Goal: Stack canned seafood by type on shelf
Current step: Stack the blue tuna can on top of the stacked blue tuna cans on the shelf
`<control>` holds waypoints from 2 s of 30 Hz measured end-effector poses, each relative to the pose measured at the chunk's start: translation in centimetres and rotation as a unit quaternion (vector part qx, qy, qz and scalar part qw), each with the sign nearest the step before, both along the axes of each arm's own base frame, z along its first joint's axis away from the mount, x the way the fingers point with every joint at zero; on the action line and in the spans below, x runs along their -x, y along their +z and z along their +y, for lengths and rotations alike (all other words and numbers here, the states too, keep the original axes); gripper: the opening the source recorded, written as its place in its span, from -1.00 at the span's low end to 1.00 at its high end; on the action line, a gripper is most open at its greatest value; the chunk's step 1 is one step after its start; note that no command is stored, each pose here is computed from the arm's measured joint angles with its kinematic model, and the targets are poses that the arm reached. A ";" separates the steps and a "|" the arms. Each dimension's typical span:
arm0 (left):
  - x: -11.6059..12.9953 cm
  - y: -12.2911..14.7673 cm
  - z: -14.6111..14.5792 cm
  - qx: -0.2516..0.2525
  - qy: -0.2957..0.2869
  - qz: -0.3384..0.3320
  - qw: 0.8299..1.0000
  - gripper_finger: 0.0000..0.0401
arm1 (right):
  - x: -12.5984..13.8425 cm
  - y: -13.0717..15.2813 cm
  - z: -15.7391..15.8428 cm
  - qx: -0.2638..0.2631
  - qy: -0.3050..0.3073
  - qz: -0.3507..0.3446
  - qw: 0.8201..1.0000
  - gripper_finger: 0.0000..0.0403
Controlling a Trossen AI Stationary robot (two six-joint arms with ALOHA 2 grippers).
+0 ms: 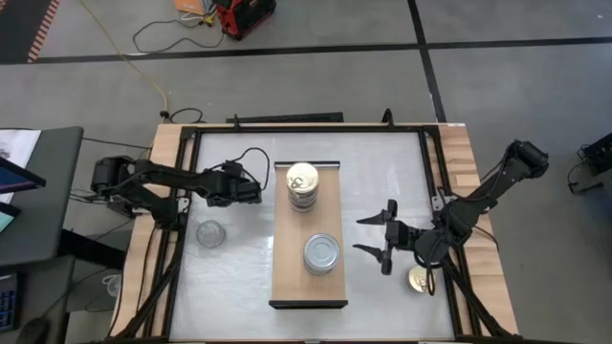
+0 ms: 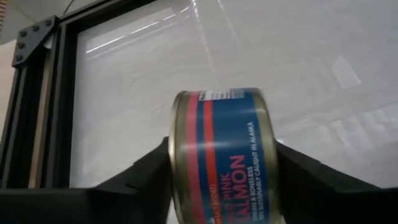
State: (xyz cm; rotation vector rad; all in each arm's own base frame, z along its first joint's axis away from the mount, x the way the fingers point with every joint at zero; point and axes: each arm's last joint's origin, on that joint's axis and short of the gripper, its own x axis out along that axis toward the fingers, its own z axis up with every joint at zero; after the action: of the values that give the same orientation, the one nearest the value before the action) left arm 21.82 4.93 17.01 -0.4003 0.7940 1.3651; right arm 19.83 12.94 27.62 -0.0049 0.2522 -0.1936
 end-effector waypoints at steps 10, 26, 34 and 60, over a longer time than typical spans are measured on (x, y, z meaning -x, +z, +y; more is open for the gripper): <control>0.3 1.0 -0.5 0.006 -0.078 0.043 0.996 -0.06 | 0.1 -0.1 0.1 0.003 0.004 0.003 1.000 0.56; 3.6 9.7 -5.2 -0.188 -0.331 0.003 0.925 -0.04 | 0.4 0.1 -0.5 0.115 -0.004 0.027 0.993 0.56; 4.5 12.4 -6.0 -0.288 -0.403 0.052 0.867 -0.04 | 2.6 3.4 -3.7 0.137 -0.023 -0.015 0.990 0.56; 4.1 17.0 -11.9 -0.538 -0.535 0.280 0.588 -0.02 | 2.9 5.2 -9.6 0.110 -0.158 -0.045 0.980 0.56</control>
State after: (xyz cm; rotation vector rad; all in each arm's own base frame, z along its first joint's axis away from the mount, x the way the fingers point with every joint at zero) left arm 17.74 -6.96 34.01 1.3763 0.3725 0.5121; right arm 16.94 3.35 32.84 -0.1768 0.1390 -0.5372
